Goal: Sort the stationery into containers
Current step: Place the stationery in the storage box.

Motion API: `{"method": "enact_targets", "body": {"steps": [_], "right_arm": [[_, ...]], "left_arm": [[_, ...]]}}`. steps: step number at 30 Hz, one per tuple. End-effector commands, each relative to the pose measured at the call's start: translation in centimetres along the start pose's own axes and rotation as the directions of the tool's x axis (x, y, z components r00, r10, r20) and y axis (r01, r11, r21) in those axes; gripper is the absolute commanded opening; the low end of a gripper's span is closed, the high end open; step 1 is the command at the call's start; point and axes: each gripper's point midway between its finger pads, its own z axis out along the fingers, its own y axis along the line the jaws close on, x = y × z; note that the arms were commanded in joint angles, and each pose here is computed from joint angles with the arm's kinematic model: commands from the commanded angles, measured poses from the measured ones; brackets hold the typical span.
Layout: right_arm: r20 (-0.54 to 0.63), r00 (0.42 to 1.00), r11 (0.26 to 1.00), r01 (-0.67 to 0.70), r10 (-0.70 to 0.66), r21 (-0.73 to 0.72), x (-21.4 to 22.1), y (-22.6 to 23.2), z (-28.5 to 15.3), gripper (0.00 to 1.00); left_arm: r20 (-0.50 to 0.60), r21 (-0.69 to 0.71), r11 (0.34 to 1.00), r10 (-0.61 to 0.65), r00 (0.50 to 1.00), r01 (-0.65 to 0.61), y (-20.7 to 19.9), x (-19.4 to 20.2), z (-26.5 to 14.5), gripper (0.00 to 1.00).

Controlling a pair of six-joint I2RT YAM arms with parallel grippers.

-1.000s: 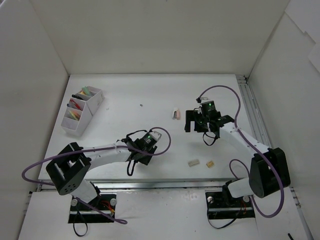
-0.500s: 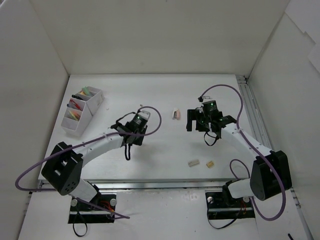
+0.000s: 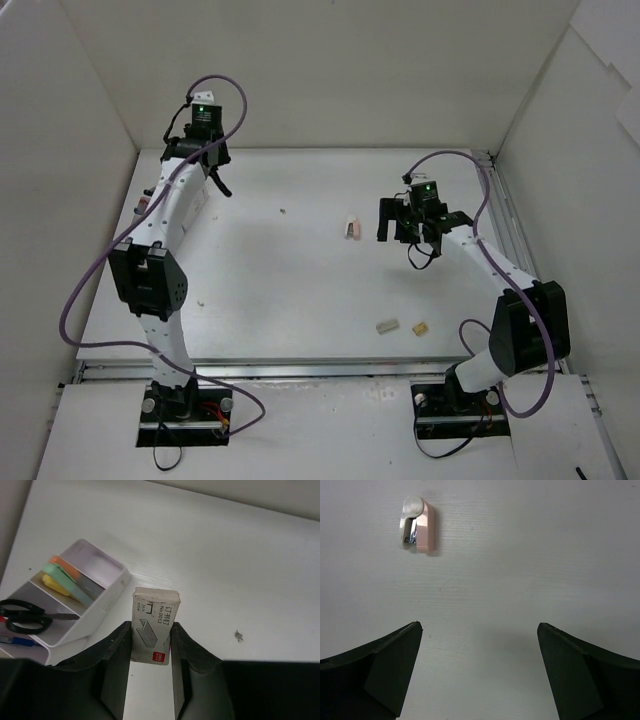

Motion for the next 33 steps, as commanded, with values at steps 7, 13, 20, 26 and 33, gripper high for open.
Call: {"method": "enact_targets", "body": {"steps": [7, 13, 20, 26, 33], "right_arm": [[0.046, 0.996, 0.996, -0.084, 0.083, 0.03, -4.2, -1.7, 1.7, 0.98], [0.018, 0.992, 0.992, -0.124, 0.123, 0.028, -4.6, -2.3, 3.0, 0.98], [-0.015, 0.989, 0.989, -0.145, 0.145, 0.033, -4.9, -2.6, 4.2, 0.98], [-0.027, 0.988, 0.988, -0.153, 0.154, 0.035, -5.2, -2.6, 4.8, 0.98], [-0.04, 0.986, 0.986, -0.159, 0.16, 0.042, -5.2, -2.8, 5.1, 0.98]], "left_arm": [[0.055, -0.166, 0.948, -0.267, 0.962, 0.272, 5.3, -4.5, 4.4, 0.01], [0.133, -0.201, 0.895, -0.378, 0.916, 0.399, 7.4, -4.5, 9.0, 0.0], [0.177, -0.225, 0.84, -0.462, 0.869, 0.493, 10.0, -4.4, 12.0, 0.0], [0.194, -0.266, 0.821, -0.468, 0.862, 0.506, 10.7, -3.1, 13.4, 0.01], [0.181, -0.261, 0.809, -0.495, 0.85, 0.526, 10.3, -2.1, 14.3, 0.08]]}}
